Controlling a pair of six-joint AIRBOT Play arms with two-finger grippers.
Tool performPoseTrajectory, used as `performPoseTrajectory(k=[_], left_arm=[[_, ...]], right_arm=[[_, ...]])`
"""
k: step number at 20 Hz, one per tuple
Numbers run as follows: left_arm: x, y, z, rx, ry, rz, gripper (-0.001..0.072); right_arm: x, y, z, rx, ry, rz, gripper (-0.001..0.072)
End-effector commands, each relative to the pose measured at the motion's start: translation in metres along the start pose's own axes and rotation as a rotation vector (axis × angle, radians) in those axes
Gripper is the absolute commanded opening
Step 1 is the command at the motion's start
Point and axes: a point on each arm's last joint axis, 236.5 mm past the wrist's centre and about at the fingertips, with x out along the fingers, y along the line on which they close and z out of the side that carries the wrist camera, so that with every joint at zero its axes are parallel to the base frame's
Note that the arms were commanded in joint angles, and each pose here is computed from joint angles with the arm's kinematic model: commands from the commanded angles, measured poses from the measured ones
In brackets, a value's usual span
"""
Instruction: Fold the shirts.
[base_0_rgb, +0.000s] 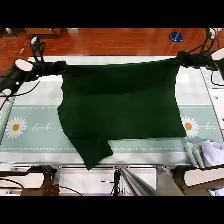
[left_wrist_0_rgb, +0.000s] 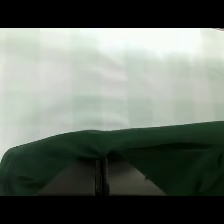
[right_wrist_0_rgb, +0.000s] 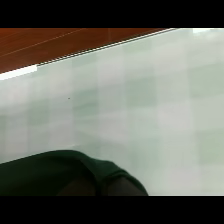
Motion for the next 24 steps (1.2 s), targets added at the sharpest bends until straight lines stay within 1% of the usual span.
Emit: performPoseTrajectory(k=[1, 3, 5, 8, 10, 12, 15, 17, 20, 24], left_arm=[[0.021, -0.003, 0.001, 0.058, -0.047, 0.028, 0.0017], [0.031, -0.002, -0.020, 0.087, 0.018, 0.017, 0.0018], [0.035, -0.001, -0.041, 0.079, 0.095, -0.003, 0.0018], [0.020, 0.003, -0.039, 0.068, 0.120, -0.018, 0.0017], [-0.002, 0.000, -0.035, 0.030, 0.150, -0.045, 0.0016], [-0.021, -0.008, -0.059, -0.070, 0.279, -0.094, 0.0016], [-0.029, -0.020, -0.108, -0.115, 0.482, -0.148, 0.0016], [-0.025, -0.023, -0.125, -0.131, 0.527, -0.150, 0.0016], [-0.020, -0.023, -0.134, -0.134, 0.546, -0.149, 0.0016], [-0.024, 0.005, -0.148, -0.131, 0.607, -0.046, 0.0016]], right_arm=[[0.017, -0.012, -0.001, -0.070, -0.020, -0.025, 0.0026], [0.024, -0.015, -0.011, -0.095, 0.012, -0.023, 0.0026], [0.026, -0.015, -0.020, -0.107, 0.043, -0.019, 0.0026], [0.010, -0.013, -0.014, -0.102, 0.045, -0.010, 0.0026], [-0.012, -0.013, -0.017, -0.042, 0.089, 0.004, 0.0026], [-0.029, -0.017, -0.040, 0.012, 0.207, 0.015, 0.0026], [-0.036, -0.029, -0.093, -0.002, 0.430, -0.020, 0.0026], [-0.032, -0.029, -0.110, 0.005, 0.494, -0.010, 0.0026], [-0.023, -0.033, -0.121, 0.017, 0.526, -0.008, 0.0026], [-0.019, -0.037, -0.136, 0.033, 0.578, -0.011, 0.0026]])
